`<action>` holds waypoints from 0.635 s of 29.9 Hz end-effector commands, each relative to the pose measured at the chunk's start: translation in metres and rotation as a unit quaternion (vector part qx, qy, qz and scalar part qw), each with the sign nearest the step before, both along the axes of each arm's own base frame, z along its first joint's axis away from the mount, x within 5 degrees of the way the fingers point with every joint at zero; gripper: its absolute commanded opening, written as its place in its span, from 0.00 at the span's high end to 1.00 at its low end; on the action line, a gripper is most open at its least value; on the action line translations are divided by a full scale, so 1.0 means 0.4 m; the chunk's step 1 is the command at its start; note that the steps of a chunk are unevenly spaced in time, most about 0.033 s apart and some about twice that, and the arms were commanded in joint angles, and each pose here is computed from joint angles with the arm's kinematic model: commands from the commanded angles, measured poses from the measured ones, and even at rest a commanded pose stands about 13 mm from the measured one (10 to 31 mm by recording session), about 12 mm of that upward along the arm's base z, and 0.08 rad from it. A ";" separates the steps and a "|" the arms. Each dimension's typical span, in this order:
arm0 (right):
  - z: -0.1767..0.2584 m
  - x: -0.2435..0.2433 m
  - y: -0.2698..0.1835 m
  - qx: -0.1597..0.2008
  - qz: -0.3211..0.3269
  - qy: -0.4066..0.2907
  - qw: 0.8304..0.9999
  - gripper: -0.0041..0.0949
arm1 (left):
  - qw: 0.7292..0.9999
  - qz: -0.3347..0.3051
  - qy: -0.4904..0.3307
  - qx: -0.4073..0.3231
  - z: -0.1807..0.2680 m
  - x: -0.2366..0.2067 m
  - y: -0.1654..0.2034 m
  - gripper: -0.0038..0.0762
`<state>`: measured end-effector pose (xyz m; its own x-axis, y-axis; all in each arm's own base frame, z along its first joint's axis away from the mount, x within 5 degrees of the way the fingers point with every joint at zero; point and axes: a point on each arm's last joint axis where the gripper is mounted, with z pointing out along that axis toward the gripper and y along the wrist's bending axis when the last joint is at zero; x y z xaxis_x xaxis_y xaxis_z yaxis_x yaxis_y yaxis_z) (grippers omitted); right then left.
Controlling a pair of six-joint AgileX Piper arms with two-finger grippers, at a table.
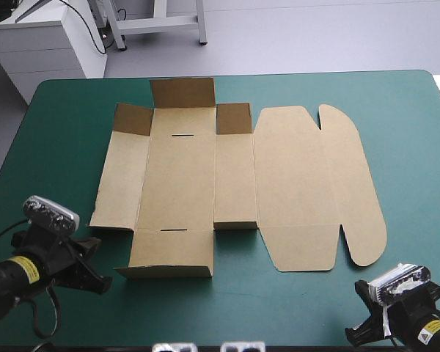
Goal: Fold the box
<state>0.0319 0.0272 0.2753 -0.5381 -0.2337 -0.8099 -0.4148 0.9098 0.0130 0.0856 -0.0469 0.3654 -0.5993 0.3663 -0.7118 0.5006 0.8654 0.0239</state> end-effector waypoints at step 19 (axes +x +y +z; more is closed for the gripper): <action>0.027 0.009 0.002 0.015 -0.005 -0.031 0.999 0.98 | 0.999 -0.001 0.045 0.007 0.106 0.414 -0.113 0.93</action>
